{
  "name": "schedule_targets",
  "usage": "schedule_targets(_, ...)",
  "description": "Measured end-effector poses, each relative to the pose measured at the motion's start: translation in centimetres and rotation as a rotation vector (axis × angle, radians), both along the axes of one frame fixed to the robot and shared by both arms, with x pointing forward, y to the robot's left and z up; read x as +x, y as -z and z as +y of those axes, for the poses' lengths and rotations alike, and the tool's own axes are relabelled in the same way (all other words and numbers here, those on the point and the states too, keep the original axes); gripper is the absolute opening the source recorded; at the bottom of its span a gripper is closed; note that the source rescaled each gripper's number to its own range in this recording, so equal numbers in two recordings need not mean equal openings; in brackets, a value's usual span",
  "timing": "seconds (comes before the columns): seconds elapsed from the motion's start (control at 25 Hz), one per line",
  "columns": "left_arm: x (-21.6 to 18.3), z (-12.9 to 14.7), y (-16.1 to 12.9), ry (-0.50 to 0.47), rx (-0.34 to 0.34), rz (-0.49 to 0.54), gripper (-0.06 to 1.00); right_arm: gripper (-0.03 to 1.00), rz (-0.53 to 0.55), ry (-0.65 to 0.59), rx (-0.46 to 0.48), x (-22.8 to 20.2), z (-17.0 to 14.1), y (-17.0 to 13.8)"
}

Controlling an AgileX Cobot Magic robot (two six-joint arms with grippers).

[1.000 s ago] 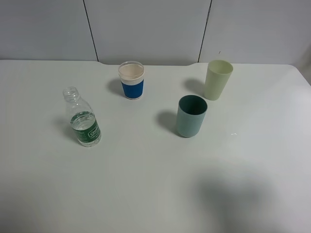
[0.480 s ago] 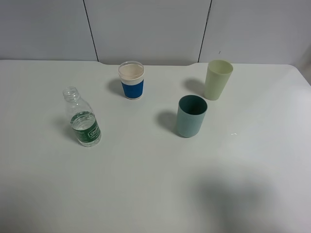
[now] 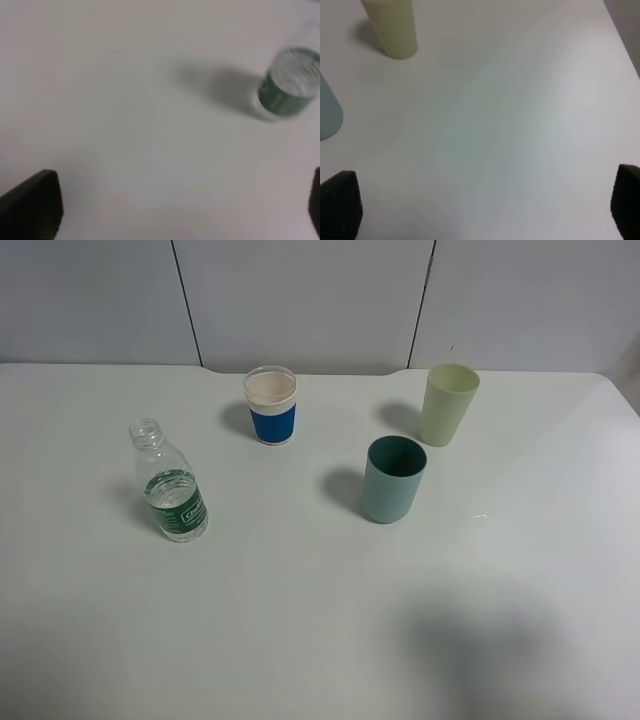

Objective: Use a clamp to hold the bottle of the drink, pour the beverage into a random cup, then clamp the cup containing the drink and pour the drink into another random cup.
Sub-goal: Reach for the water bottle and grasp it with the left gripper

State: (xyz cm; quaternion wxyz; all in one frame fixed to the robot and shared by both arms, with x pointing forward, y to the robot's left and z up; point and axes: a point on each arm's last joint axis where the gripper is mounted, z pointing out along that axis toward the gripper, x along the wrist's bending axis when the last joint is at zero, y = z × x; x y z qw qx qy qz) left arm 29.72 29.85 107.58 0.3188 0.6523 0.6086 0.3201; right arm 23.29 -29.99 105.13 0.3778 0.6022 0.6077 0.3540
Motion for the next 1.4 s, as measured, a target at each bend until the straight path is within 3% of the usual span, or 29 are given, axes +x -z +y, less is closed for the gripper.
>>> schedule_targets(0.16,3.4,-0.5,1.0,0.098,0.006,0.147,1.00,1.00,0.000,0.000,0.000,0.0,0.0,0.0)
schedule_targets(0.48,7.5,-0.7,3.4,0.209,0.049,0.319,1.00,1.00,0.000,0.000,0.000,0.0,0.0,0.0)
schedule_targets(0.76,8.5,-1.7,7.0,0.268,0.065,0.363,1.00,1.00,0.000,0.000,0.000,0.0,0.0,0.0)
schedule_targets(0.96,8.4,-2.6,8.7,0.305,0.067,0.327,1.00,1.00,0.000,0.000,0.000,0.0,0.0,0.0)
schedule_targets(1.12,8.3,-3.5,10.5,0.300,0.007,0.277,1.00,1.00,0.000,0.000,0.000,0.0,0.0,0.0)
schedule_targets(1.2,8.3,-4.2,12.0,0.250,-0.071,0.266,1.00,1.00,0.000,0.000,0.000,0.0,0.0,0.0)
schedule_targets(1.4,9.1,-4.6,12.6,0.178,-0.133,0.243,1.00,1.00,0.000,0.000,0.000,0.0,0.0,0.0)
